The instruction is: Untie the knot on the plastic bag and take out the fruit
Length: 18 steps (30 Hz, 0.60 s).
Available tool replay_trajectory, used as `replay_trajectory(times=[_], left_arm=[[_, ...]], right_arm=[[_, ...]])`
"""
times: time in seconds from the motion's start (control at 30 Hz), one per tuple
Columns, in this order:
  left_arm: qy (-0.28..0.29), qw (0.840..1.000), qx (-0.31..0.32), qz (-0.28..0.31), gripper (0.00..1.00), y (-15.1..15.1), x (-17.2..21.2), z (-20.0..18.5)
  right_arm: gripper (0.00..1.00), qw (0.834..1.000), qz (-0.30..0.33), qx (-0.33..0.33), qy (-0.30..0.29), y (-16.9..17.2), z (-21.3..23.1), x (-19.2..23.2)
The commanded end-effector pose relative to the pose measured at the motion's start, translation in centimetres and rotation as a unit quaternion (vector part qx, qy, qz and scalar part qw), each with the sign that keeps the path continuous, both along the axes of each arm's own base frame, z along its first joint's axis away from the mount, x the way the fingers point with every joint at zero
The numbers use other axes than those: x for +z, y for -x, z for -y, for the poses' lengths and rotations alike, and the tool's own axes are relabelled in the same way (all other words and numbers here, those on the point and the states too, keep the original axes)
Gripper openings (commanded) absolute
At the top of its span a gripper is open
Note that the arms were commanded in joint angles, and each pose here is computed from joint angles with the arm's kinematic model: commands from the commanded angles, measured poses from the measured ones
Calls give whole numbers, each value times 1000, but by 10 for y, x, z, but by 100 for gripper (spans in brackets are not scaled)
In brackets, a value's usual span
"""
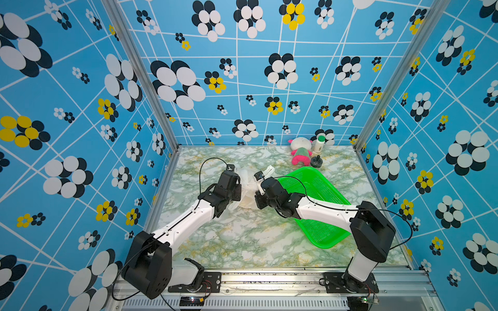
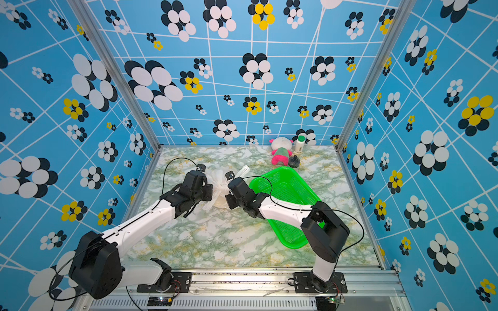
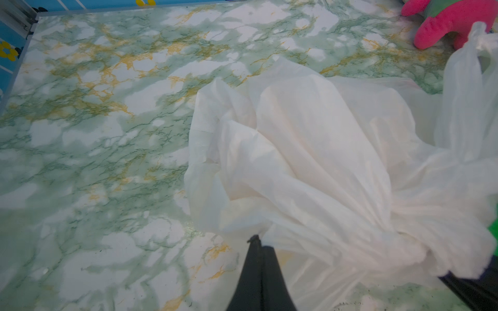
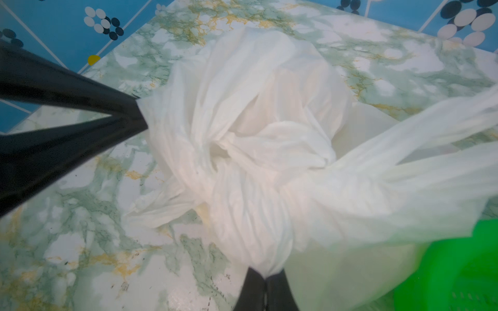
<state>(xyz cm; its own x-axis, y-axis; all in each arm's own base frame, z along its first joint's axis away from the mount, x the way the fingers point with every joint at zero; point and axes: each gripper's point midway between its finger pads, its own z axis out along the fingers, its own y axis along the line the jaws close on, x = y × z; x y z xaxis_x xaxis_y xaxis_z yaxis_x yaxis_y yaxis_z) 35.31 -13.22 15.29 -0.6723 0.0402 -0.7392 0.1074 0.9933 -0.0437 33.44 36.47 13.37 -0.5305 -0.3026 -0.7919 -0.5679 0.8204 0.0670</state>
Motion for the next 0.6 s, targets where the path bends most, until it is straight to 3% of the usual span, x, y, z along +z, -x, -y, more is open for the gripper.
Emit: replay_trajectory(times=[0.0, 0.33, 0.57], left_arm=[[0, 997, 72, 3, 0, 10, 2, -39], [7, 986, 166, 9, 0, 45, 1, -97], [10, 984, 178, 18, 0, 59, 7, -107]], right_arm=[[0, 999, 1, -38, -9, -5, 20, 2], [0, 996, 8, -84, -31, -6, 50, 2], [0, 998, 21, -52, -14, 4, 43, 6]])
